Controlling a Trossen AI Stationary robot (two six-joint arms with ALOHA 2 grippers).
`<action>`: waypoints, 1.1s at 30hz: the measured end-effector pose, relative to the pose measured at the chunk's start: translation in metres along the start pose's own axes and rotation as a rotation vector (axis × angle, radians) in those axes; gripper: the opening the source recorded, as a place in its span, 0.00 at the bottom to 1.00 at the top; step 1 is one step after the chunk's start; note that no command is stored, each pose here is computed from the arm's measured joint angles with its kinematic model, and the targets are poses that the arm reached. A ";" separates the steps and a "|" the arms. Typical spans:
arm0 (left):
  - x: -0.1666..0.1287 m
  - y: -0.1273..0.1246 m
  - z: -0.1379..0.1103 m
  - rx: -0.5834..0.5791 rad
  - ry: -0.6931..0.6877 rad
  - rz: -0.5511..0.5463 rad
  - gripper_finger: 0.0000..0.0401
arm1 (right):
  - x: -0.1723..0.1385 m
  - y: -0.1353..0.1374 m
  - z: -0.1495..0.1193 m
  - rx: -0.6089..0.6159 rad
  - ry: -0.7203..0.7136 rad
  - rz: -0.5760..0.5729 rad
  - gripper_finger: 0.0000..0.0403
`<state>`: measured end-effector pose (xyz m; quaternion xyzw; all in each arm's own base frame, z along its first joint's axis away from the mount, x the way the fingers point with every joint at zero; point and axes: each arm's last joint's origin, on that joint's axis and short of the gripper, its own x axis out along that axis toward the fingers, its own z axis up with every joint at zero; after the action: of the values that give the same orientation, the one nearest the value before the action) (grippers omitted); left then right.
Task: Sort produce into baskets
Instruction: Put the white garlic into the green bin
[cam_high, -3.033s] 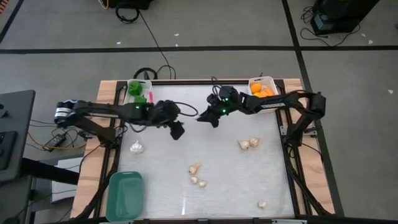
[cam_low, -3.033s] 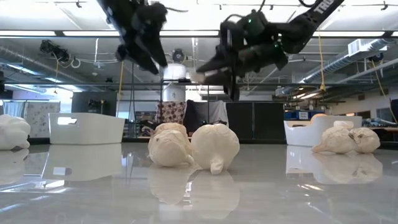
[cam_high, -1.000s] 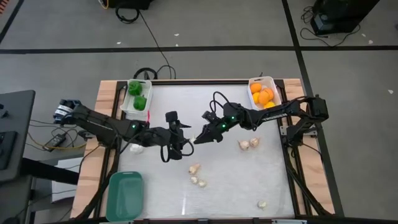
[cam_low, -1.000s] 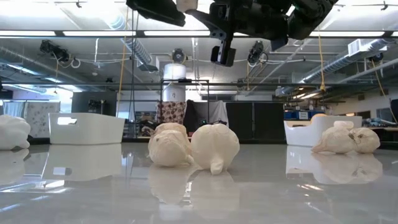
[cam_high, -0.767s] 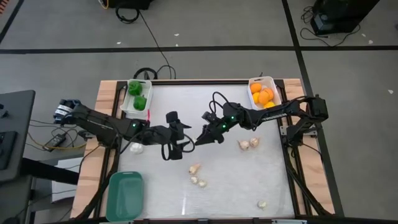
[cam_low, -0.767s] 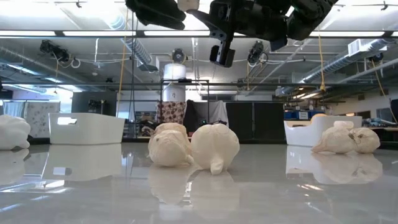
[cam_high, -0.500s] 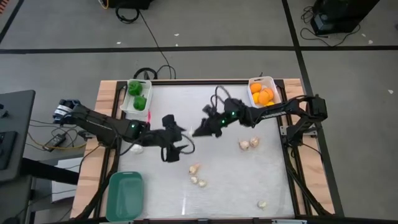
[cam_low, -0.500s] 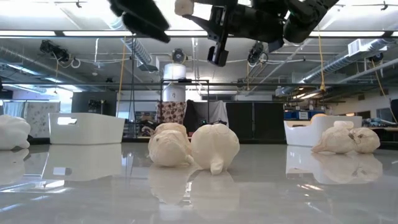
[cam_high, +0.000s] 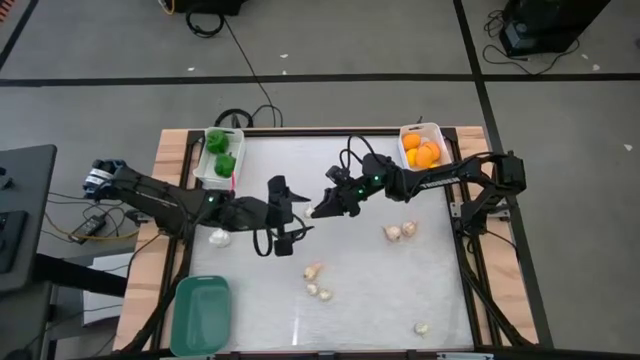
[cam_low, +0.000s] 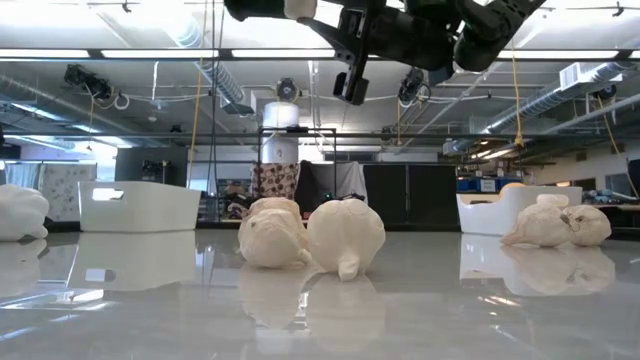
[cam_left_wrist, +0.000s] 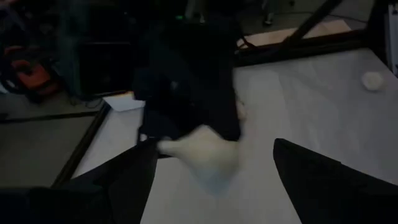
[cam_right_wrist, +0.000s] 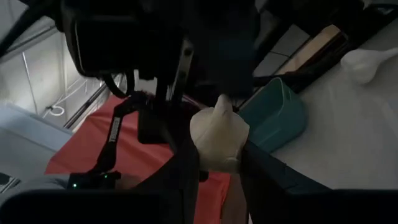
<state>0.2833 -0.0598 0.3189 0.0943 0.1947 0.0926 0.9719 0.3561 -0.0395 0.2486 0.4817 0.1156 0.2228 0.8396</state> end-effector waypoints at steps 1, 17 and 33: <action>0.000 0.000 0.000 0.006 0.003 0.000 0.81 | 0.000 0.000 0.000 0.000 0.003 0.002 0.28; 0.006 0.010 0.000 0.005 -0.009 -0.028 0.57 | 0.000 0.001 -0.001 -0.004 0.012 0.012 0.28; 0.005 0.017 -0.005 -0.133 0.045 0.073 0.50 | -0.014 -0.011 0.016 -0.017 -0.106 -0.079 0.47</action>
<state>0.2833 -0.0420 0.3164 0.0345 0.2061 0.1430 0.9674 0.3534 -0.0630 0.2470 0.4807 0.0880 0.1649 0.8567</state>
